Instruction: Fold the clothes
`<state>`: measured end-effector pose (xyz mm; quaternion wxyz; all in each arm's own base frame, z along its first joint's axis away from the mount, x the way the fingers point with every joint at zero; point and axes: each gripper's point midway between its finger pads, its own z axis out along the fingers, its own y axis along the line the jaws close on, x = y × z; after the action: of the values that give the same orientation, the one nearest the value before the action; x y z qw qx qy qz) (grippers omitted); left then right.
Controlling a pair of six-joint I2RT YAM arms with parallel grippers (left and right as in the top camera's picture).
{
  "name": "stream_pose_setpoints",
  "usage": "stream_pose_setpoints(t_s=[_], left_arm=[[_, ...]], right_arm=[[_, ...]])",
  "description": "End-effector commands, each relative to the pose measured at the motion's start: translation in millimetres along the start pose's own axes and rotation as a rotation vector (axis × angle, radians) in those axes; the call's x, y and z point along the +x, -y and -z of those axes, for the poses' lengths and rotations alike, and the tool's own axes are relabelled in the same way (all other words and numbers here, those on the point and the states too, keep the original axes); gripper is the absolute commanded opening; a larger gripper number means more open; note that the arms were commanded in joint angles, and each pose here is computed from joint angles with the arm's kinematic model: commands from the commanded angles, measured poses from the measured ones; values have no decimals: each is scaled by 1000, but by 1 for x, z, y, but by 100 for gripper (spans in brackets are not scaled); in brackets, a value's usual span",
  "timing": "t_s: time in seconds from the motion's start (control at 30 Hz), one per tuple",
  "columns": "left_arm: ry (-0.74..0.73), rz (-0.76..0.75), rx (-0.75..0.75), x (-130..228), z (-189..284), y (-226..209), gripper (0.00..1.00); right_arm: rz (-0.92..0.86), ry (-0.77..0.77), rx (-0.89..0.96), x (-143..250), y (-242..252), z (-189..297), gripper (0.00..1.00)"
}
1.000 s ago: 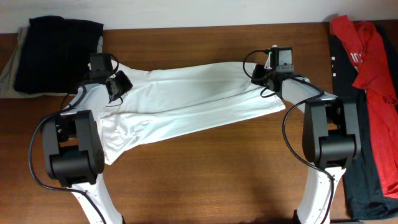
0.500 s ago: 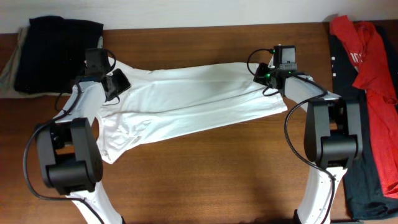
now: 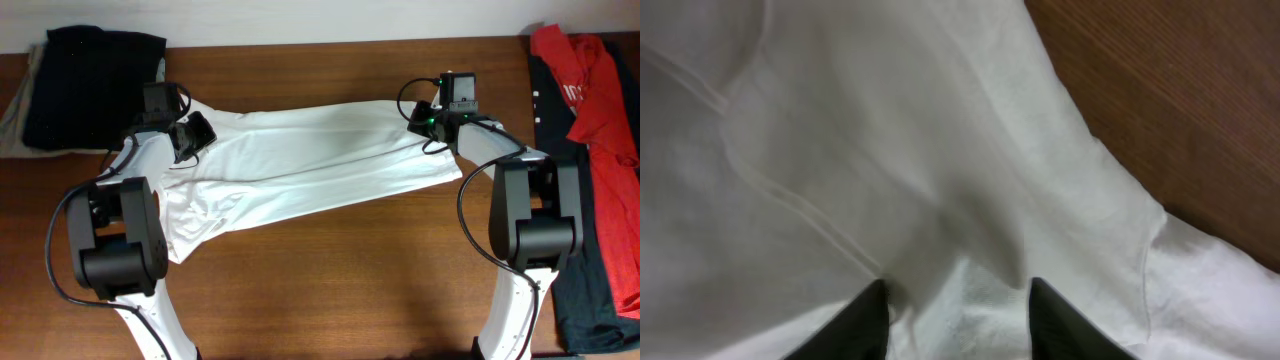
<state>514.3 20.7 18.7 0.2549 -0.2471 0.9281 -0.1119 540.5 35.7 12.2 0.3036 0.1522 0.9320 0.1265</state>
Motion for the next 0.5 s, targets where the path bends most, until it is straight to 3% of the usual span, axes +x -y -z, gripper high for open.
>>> stream_pose_setpoints(t_s=[0.0, 0.07, 0.2, 0.33, 0.47], left_arm=[[-17, 11, 7, 2, -9, -3, 21], [-14, 11, 0, 1, -9, -4, 1], [-15, -28, -2, -5, 4, 0, 1], [20, -19, -107, -30, 66, -7, 1], [24, -22, -118, -29, 118, -2, 1]], right_arm=[[-8, 42, -10, -18, -4, 11, 4], [-8, 42, -10, -18, -4, 11, 4], [-9, 51, -13, -22, -5, 12, 4], [-26, 46, -61, -28, -3, 16, 4], [-63, 51, -80, -42, 5, 41, 4]])
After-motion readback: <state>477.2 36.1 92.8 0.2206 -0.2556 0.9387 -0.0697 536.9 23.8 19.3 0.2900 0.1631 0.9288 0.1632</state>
